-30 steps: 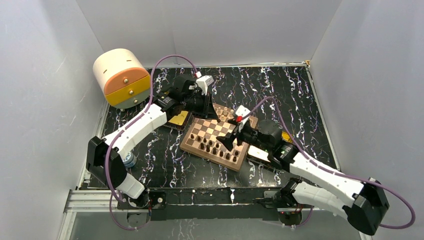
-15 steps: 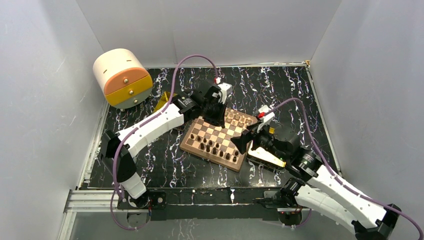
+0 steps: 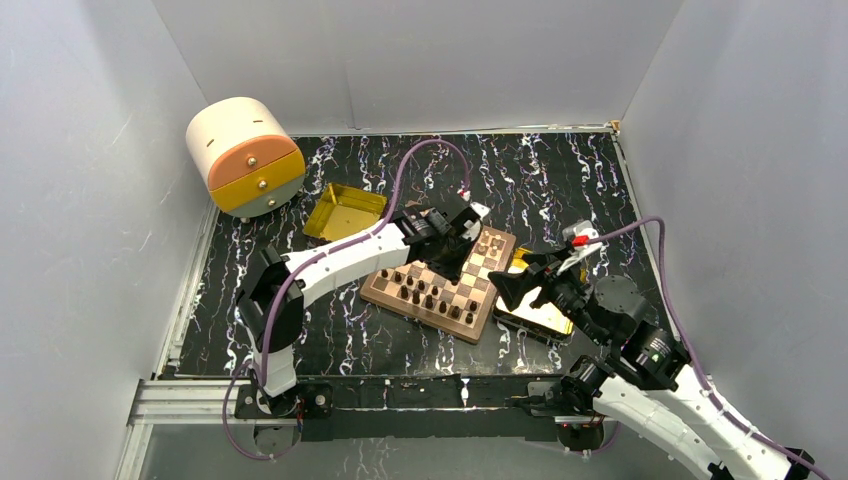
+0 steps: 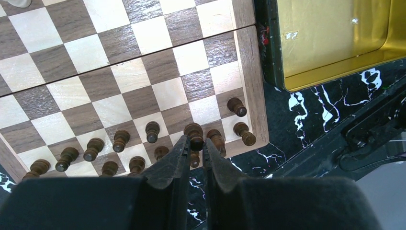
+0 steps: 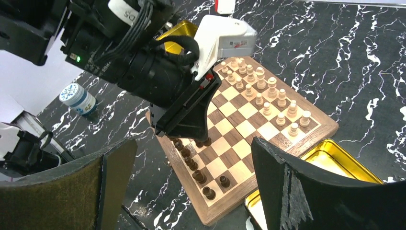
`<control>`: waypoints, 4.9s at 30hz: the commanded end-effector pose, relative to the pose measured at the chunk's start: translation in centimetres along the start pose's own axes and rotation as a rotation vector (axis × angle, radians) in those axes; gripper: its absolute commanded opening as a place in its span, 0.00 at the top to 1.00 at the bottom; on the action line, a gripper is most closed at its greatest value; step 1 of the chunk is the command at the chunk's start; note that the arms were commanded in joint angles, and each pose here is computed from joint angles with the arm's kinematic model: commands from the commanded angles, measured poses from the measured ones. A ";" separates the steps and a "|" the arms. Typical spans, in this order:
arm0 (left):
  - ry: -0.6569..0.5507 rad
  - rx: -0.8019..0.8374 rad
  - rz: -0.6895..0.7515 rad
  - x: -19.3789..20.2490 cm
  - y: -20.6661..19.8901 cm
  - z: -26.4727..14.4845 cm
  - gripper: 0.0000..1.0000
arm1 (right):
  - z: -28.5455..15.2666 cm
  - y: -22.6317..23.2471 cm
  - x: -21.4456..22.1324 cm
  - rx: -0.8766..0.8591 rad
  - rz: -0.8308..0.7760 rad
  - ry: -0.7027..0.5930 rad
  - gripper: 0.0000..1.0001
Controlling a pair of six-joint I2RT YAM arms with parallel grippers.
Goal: Set up the chess pieces on the board
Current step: Place the chess piece on the chessboard, then pick up the storage box at the center of the board.
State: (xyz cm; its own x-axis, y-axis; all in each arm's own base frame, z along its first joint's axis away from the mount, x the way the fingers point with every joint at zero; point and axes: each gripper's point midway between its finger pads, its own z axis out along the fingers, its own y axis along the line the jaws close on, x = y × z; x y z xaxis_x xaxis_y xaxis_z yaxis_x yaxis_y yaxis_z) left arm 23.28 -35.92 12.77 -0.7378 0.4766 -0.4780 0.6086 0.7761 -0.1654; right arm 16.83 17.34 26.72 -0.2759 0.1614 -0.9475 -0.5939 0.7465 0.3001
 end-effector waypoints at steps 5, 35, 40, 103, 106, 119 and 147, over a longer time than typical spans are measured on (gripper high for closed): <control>0.020 -0.047 -0.002 1.4 0.1 1.3 1.00 | -1.5 -0.1 -3.5 0.028 0.045 -0.114 0.01; 0.067 -0.065 0.027 4.0 1.1 4.5 1.00 | -1.6 0.1 -3.6 0.016 0.043 -0.107 0.01; 0.075 -0.074 0.023 4.1 1.2 4.1 1.00 | -1.7 0.1 -3.4 0.017 0.045 -0.106 0.01; -0.289 -0.404 -0.474 -6.1 19.4 -6.7 0.69 | 0.8 -0.5 -0.6 0.078 0.075 0.029 0.01; -0.372 -0.473 -0.681 -4.9 22.7 -9.3 0.69 | 0.8 -0.4 -0.7 0.073 0.068 0.028 0.01; -0.525 -0.732 -1.298 3.3 27.5 -11.8 0.65 | 0.3 -0.9 -0.9 0.090 0.063 0.004 0.01; -0.370 -0.750 -1.410 7.5 29.0 -1.6 0.68 | 1.2 -1.1 -0.5 0.108 0.043 0.032 0.01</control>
State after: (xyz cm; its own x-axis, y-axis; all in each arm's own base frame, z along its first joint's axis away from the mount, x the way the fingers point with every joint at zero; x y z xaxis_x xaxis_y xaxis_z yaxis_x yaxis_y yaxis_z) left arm 34.56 -9.79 6.36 -0.4109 -0.7690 -0.4897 -0.7826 0.5731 -0.2432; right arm 18.04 16.83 23.44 -0.3908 0.1146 -0.9133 -0.4765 0.8237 0.3073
